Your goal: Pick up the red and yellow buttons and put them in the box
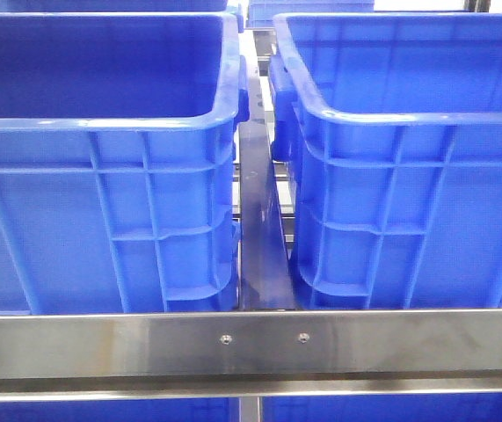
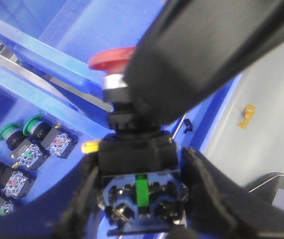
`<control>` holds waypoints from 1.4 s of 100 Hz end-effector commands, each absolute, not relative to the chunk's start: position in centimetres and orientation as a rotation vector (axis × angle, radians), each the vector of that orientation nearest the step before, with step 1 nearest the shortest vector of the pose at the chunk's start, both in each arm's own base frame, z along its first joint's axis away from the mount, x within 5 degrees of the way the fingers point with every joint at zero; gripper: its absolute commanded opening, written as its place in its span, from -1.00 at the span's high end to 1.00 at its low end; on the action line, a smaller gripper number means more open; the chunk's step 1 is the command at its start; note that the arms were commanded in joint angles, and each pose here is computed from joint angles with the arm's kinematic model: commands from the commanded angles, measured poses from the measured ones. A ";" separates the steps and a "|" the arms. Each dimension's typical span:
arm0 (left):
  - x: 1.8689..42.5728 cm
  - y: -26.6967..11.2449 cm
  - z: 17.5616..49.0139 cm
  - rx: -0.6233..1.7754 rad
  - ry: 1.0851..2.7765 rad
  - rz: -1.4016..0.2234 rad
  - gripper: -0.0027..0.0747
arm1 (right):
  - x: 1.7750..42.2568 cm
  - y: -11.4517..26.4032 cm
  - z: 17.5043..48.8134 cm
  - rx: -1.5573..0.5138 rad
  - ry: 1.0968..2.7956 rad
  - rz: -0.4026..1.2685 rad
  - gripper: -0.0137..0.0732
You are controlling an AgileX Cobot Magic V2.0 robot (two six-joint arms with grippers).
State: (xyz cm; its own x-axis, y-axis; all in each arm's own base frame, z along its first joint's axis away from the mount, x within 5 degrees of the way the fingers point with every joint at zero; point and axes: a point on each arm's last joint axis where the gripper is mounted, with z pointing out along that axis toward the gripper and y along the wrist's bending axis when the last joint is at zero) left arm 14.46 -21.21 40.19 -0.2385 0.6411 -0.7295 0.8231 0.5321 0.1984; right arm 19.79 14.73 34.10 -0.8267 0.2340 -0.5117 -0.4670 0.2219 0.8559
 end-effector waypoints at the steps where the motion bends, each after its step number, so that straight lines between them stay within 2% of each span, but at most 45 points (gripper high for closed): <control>1: 14.0 -20.9 42.3 1.138 1.875 -0.350 0.98 | 19.7 15.1 36.4 -0.261 1.841 1.737 -0.50; 10: 14.0 -20.9 42.3 1.138 1.875 -0.350 0.98 | 19.8 15.3 36.5 -0.265 1.839 1.738 -0.34; 31: 14.0 -20.9 42.3 1.138 1.875 -0.350 0.98 | 19.8 15.3 36.5 -0.263 1.839 1.736 0.64; 41: 14.0 -20.9 42.3 1.136 1.877 -0.351 0.87 | 19.8 15.3 36.5 -0.263 1.839 1.736 0.84; 49: 14.0 -20.9 42.3 1.136 1.877 -0.351 0.61 | 19.8 15.3 36.5 -0.263 1.839 1.736 0.84; 56: 14.0 -20.9 42.3 1.136 1.877 -0.351 0.25 | 19.8 15.3 36.5 -0.263 1.839 1.736 0.84; 68: 14.0 -20.9 42.3 1.135 1.875 -0.352 -0.51 | 19.8 15.3 36.5 -0.263 1.839 1.735 0.84; 75: 14.0 -20.9 42.3 1.134 1.871 -0.350 -0.76 | 19.9 15.2 36.5 -0.262 1.839 1.733 0.84; 80: 14.0 -20.9 42.3 1.125 1.873 -0.346 -0.82 | 19.9 15.2 36.5 -0.256 1.840 1.727 0.84; 103: 15.2 -19.1 43.0 0.972 1.919 -0.338 -0.80 | 20.3 15.1 36.3 -0.231 1.840 1.669 0.84; 127: 15.7 -13.8 45.5 0.745 1.885 -0.290 -0.80 | 20.9 14.9 36.1 -0.186 1.846 1.605 0.84; 140: 15.2 -10.5 45.9 0.625 1.878 -0.238 -0.80 | 21.2 14.7 36.0 -0.165 1.847 1.558 0.84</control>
